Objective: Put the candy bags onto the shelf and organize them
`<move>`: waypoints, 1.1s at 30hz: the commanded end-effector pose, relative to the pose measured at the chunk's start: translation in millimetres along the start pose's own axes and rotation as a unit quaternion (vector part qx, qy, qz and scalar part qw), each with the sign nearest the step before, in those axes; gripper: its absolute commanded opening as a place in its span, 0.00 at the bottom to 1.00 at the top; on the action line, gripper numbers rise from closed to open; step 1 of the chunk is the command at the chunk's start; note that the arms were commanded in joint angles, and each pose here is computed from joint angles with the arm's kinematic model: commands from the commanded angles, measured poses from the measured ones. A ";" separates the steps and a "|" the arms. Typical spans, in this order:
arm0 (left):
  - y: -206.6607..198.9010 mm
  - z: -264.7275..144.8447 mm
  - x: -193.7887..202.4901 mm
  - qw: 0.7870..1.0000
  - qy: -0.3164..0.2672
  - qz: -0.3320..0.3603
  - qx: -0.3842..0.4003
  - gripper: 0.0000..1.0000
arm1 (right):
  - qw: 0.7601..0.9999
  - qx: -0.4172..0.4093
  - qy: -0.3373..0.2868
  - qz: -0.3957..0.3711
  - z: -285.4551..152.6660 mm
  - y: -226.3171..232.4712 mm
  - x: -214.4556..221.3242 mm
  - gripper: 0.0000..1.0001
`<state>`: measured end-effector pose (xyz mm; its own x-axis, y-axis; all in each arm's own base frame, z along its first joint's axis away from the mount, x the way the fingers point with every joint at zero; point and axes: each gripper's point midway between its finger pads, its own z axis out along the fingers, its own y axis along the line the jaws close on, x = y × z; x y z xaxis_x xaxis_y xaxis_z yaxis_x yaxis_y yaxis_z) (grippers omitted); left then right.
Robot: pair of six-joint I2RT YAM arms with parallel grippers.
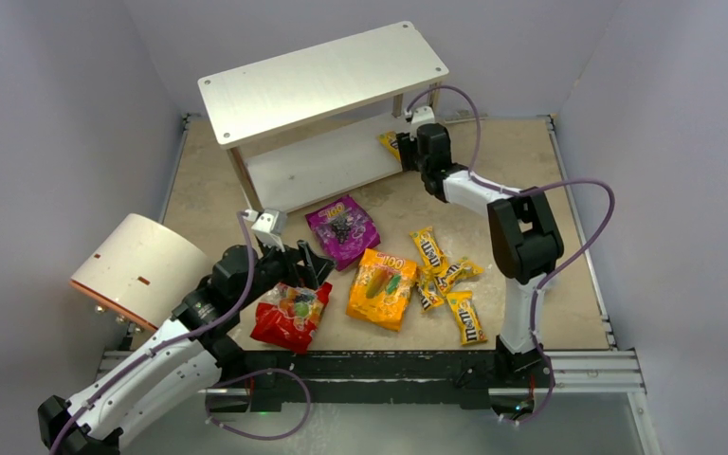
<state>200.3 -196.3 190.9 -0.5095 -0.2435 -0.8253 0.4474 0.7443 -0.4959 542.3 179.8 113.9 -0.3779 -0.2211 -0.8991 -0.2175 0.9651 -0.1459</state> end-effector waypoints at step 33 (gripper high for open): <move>-23.6 17.7 -4.2 0.998 -0.005 0.003 0.064 1.00 | 0.949 -0.083 0.212 0.219 -225.2 26.1 154.8 0.65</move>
<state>206.6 -222.1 190.9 -0.5286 -0.2236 -0.8189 0.5112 0.6863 -0.5174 268.5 129.3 66.7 -0.7566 0.1159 -0.6435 -0.0901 0.9563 0.2782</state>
